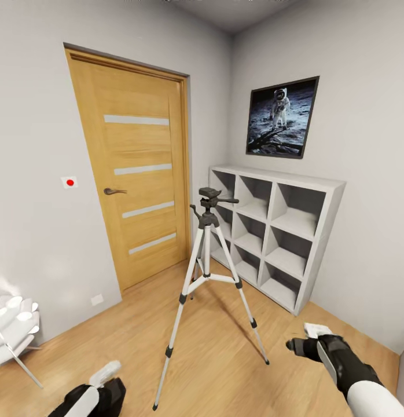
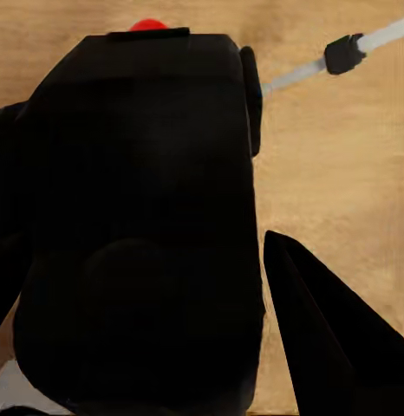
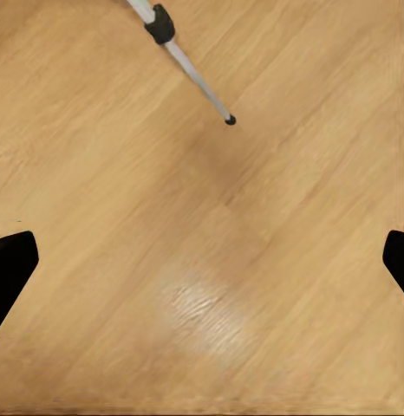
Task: Attach the digital camera to the camera tripod in the bedroom.
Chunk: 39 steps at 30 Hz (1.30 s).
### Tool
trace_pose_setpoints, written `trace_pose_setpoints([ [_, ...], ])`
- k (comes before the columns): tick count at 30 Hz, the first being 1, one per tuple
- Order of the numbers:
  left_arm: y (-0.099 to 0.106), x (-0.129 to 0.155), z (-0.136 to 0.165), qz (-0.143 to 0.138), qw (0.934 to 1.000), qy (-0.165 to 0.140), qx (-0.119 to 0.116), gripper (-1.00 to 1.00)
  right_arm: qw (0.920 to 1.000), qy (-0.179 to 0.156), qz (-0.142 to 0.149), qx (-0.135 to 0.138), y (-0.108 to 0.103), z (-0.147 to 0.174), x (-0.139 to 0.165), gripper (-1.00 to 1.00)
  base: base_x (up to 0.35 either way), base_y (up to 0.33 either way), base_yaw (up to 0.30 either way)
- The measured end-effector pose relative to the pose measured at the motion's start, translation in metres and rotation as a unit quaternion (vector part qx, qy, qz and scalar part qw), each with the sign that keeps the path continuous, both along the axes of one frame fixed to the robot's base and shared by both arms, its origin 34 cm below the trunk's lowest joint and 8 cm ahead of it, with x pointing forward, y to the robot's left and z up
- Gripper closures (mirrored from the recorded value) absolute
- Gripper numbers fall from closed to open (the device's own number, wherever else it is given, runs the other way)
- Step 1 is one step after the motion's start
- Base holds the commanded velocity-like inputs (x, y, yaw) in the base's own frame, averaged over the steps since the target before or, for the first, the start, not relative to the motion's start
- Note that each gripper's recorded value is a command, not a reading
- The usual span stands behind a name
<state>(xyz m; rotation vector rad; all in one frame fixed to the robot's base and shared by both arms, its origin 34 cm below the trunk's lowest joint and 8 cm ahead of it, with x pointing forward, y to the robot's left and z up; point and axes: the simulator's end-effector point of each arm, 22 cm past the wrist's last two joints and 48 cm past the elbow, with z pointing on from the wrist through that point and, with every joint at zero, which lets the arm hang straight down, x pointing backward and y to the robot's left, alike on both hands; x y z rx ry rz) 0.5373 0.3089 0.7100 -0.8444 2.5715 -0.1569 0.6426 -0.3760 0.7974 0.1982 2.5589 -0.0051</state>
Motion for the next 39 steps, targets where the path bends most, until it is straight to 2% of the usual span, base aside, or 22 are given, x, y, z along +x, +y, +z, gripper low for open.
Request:
trace_pose_setpoints([
  [1, 0.002, -0.022, -0.018, 0.000, 0.9995, 0.029, 0.006, 1.00, 0.9999, 0.009, 0.005, -0.010, -0.007, -0.021, -0.015, -1.00, 0.000, 0.000, 0.000],
  [3, 0.004, -0.049, -0.036, -0.004, 0.9979, 0.063, 0.016, 1.00, 0.9997, 0.018, 0.010, -0.016, -0.012, -0.041, -0.032, -1.00, 0.000, 0.000, 0.000],
  [4, 0.005, -0.074, -0.051, -0.007, 0.9953, 0.093, 0.024, 1.00, 0.9994, 0.025, 0.014, -0.019, -0.015, -0.059, -0.050, -1.00, 0.000, 0.000, 0.000],
  [5, 0.006, -0.088, -0.059, -0.011, 0.9934, 0.110, 0.029, 1.00, 0.9993, 0.029, 0.015, -0.019, -0.016, -0.068, -0.060, -1.00, 0.000, 0.000, 0.000],
  [6, 0.005, -0.113, -0.071, -0.014, 0.9897, 0.138, 0.036, 1.00, 0.9990, 0.034, 0.018, -0.021, -0.017, -0.083, -0.078, -1.00, 0.000, 0.000, 0.000],
  [8, 0.004, -0.155, -0.088, -0.016, 0.9821, 0.182, 0.047, 1.00, 0.9990, 0.030, 0.021, -0.026, -0.020, -0.095, -0.094, -1.00, 0.000, 0.000, 0.000],
  [10, 0.002, -0.180, -0.096, -0.016, 0.9776, 0.202, 0.056, 1.00, 0.9989, 0.028, 0.023, -0.030, -0.021, -0.101, -0.105, -1.00, 0.000, 0.000, 0.000],
  [12, -0.002, -0.191, -0.101, -0.019, 0.9769, 0.199, 0.074, 1.00, 0.9981, 0.043, 0.028, -0.035, -0.021, -0.121, -0.139, -1.00, 0.000, 0.000, 0.000],
  [13, -0.002, -0.189, -0.101, -0.023, 0.9784, 0.185, 0.090, 1.00, 0.9969, 0.062, 0.033, -0.036, -0.019, -0.136, -0.169, -1.00, 0.000, 0.000, 0.000],
  [14, -0.004, -0.184, -0.101, -0.054, 0.9792, 0.148, 0.127, 1.00, 0.9934, 0.099, 0.043, -0.039, -0.015, -0.163, -0.230, -1.00, 0.000, 0.000, 0.000],
  [15, -0.006, -0.187, -0.103, -0.060, 0.9791, 0.144, 0.130, 1.00, 0.9894, 0.132, 0.047, -0.038, -0.015, -0.179, -0.279, -1.00, 0.000, 0.000, 0.000],
  [17, -0.015, -0.204, -0.109, -0.093, 0.9774, 0.137, 0.132, 1.00, 0.9870, 0.145, 0.056, -0.040, -0.010, -0.187, -0.306, -1.00, 0.000, 0.000, 0.000],
  [20, -0.032, -0.218, -0.115, -0.129, 0.9775, 0.125, 0.110, 1.00, 0.9846, 0.158, 0.067, -0.032, 0.009, -0.200, -0.348, -1.00, 0.000, 0.000, 0.000],
  [24, -0.039, -0.222, -0.117, -0.140, 0.9780, 0.120, 0.098, 1.00, 0.9848, 0.156, 0.074, -0.022, 0.028, -0.204, -0.361, -1.00, 0.000, 0.000, 0.000],
  [27, -0.039, -0.223, -0.118, -0.139, 0.9785, 0.119, 0.095, 1.00, 0.9849, 0.155, 0.076, -0.019, 0.034, -0.206, -0.364, -1.00, 0.000, 0.000, 0.000],
  [39, -0.039, -0.224, -0.118, -0.137, 0.9790, 0.118, 0.093, 1.00, 0.9847, 0.155, 0.077, -0.018, 0.038, -0.207, -0.368, -1.00, 0.000, 0.000, 0.000],
])
